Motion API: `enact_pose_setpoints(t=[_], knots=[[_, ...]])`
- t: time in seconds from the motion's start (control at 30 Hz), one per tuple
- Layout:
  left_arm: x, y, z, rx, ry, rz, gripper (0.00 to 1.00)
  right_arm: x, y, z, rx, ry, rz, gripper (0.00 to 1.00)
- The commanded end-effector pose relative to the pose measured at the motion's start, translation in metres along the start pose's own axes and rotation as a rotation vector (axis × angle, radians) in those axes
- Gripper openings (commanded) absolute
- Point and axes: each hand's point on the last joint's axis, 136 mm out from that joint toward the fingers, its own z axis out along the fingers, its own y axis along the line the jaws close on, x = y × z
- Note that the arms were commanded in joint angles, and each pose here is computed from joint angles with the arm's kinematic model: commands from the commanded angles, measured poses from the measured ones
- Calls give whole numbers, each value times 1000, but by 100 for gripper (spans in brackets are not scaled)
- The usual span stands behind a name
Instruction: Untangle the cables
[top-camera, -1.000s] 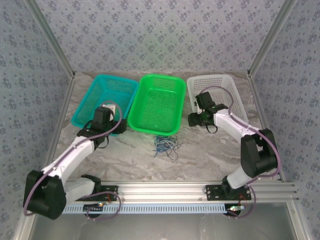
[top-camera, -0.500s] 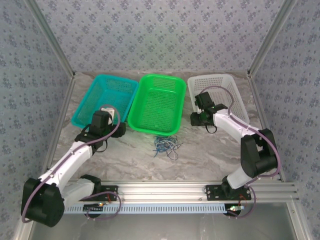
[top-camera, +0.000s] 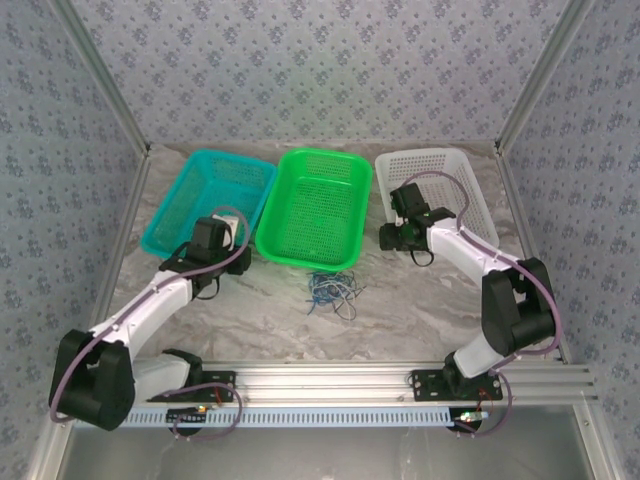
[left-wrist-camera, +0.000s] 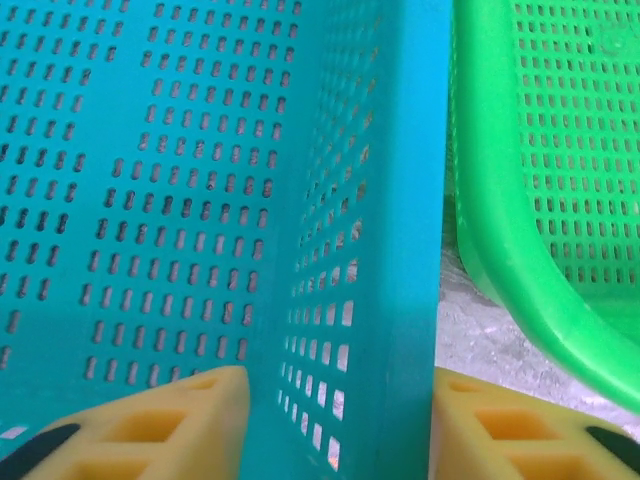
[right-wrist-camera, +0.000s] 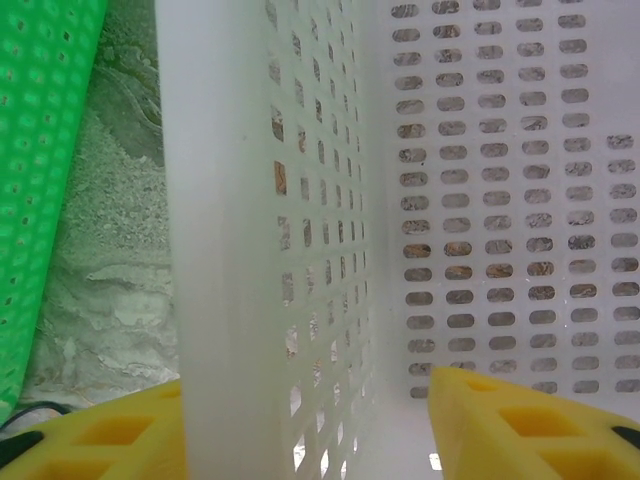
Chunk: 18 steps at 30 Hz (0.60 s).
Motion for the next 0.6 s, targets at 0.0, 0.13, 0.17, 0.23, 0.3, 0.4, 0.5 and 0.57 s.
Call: enact_pose_setpoints(t=[0.0,0.13,0.17,0.23,0.3,0.4,0.5,0.57], knots=[[-4,-3,0,8,18,-20,37,-17,5,-22,-30,-69,16,68],[-15,-5,4,12,8,-48,30,-20,11,-37,-52,-107,-11,72],[-17,-6,5,14,8,-60,28,-19,14,-40,-55,-118,-26,73],[-22,-9,9,23,13,-82,26,-19,16,-48,-58,-139,-47,74],[-26,-11,13,31,20,-113,26,-18,19,-57,-66,-165,-58,74],[-32,-17,19,53,26,-155,21,-10,25,-69,-103,-193,-91,74],[-37,-20,25,66,25,-183,19,9,40,-78,-156,-203,-172,74],[-40,-22,28,68,33,-204,19,27,48,-79,-173,-186,-206,73]])
